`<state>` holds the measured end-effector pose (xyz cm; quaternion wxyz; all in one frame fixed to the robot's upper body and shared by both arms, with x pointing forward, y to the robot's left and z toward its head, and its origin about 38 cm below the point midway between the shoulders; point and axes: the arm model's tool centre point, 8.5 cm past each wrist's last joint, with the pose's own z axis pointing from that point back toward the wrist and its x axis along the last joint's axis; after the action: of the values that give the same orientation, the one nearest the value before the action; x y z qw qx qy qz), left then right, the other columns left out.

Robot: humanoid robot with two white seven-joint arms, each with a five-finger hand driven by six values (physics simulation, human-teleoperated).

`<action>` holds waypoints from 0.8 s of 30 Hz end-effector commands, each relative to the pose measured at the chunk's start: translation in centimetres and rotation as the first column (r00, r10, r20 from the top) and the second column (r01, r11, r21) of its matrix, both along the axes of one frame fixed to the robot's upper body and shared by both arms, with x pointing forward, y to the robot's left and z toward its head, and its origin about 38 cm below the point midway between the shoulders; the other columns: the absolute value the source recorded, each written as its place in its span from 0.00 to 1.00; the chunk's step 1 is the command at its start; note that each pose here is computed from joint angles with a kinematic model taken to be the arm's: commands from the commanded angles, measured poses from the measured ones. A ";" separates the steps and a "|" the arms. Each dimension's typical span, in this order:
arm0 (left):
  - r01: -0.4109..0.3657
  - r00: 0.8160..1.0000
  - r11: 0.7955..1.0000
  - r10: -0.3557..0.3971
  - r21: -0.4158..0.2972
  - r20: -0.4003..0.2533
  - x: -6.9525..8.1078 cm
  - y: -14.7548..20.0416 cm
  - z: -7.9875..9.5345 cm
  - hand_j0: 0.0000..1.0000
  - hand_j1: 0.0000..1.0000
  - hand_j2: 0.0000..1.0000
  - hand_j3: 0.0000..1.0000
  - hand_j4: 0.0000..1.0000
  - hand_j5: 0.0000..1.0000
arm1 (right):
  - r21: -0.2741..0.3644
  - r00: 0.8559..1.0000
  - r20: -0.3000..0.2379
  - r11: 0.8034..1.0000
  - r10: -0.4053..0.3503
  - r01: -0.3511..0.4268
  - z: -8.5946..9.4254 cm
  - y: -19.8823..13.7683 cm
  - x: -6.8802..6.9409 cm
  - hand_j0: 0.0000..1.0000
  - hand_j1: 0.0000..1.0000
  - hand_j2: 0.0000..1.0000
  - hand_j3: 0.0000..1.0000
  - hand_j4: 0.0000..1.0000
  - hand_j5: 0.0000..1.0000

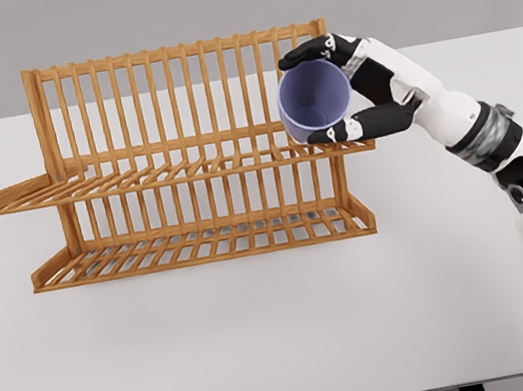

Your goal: Right arm put cup on second shelf

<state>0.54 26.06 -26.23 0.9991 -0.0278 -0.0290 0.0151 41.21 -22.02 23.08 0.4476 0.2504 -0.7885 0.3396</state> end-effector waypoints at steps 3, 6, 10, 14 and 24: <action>0.000 1.000 1.000 0.000 0.000 -0.001 0.0 0.0 0.0 1.00 1.00 1.00 1.00 1.00 1.00 | -0.001 1.000 0.009 1.000 0.007 -0.007 0.3 0.2 -0.2 0.79 0.79 0.79 0.79 0.79 0.79; 0.000 1.000 1.000 0.000 0.000 -0.001 0.0 0.0 0.0 1.00 1.00 1.00 1.00 1.00 1.00 | -0.002 1.000 0.011 1.000 0.008 -0.008 0.3 0.2 -0.2 0.96 0.96 0.96 0.96 0.96 0.96; 0.000 1.000 1.000 0.000 0.000 -0.001 0.0 0.0 0.0 1.00 1.00 1.00 1.00 1.00 1.00 | 0.001 0.999 0.031 1.000 0.019 -0.019 0.9 0.4 -0.6 0.97 0.97 0.97 0.97 0.97 0.97; 0.000 1.000 1.000 0.000 0.000 0.001 0.1 0.0 0.0 1.00 1.00 1.00 1.00 1.00 1.00 | 0.002 0.999 0.028 1.000 0.020 -0.020 0.8 0.4 -0.7 0.98 0.98 0.98 0.98 0.98 0.98; -0.001 1.000 1.000 0.001 0.000 0.001 0.1 0.0 0.0 1.00 1.00 1.00 1.00 1.00 1.00 | -0.009 0.997 0.055 0.999 0.045 -0.044 2.4 -0.6 -2.2 0.99 0.99 0.99 0.99 0.99 0.99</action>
<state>0.54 26.06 -26.23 0.9991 -0.0278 -0.0290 0.0151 39.43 -22.42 24.73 0.4255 0.2524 -0.7920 0.3577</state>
